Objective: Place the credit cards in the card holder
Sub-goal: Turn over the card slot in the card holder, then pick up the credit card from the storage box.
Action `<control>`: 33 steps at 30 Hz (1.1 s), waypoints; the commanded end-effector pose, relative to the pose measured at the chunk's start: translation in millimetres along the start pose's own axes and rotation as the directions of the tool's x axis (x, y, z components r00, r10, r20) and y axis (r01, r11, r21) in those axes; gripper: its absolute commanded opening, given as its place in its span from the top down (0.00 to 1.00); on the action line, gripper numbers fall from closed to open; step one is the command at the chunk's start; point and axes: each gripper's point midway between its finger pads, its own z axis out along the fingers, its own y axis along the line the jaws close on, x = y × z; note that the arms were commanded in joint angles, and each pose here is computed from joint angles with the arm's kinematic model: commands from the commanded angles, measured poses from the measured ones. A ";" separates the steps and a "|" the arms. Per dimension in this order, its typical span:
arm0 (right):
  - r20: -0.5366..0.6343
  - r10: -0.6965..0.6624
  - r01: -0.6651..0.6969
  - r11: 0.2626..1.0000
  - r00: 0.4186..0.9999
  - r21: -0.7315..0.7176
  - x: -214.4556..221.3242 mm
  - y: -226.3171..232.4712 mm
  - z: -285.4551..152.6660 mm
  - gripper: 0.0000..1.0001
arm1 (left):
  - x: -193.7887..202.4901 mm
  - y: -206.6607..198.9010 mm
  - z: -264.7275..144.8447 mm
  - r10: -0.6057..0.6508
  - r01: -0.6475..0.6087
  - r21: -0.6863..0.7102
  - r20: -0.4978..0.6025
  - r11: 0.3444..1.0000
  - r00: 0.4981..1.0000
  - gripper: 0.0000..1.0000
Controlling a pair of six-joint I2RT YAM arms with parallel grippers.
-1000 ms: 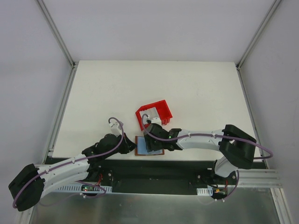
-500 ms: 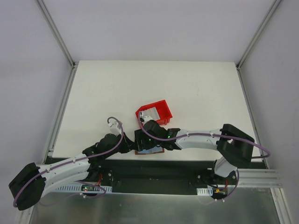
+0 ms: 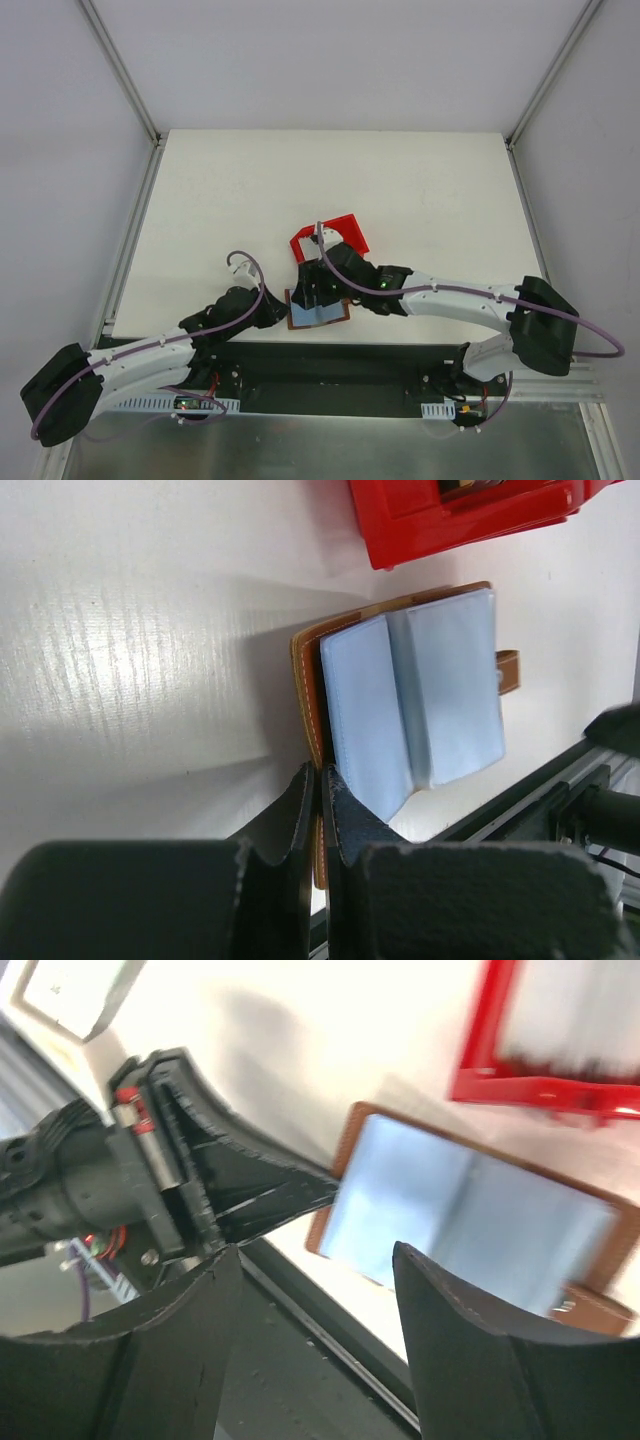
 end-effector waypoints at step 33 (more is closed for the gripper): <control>-0.147 0.016 0.017 0.975 0.989 0.219 40.1 -52.5 28.4 0.55 | 25.9 42.8 2.2 0.039 -0.044 -0.091 -0.066 0.995 0.997 1.00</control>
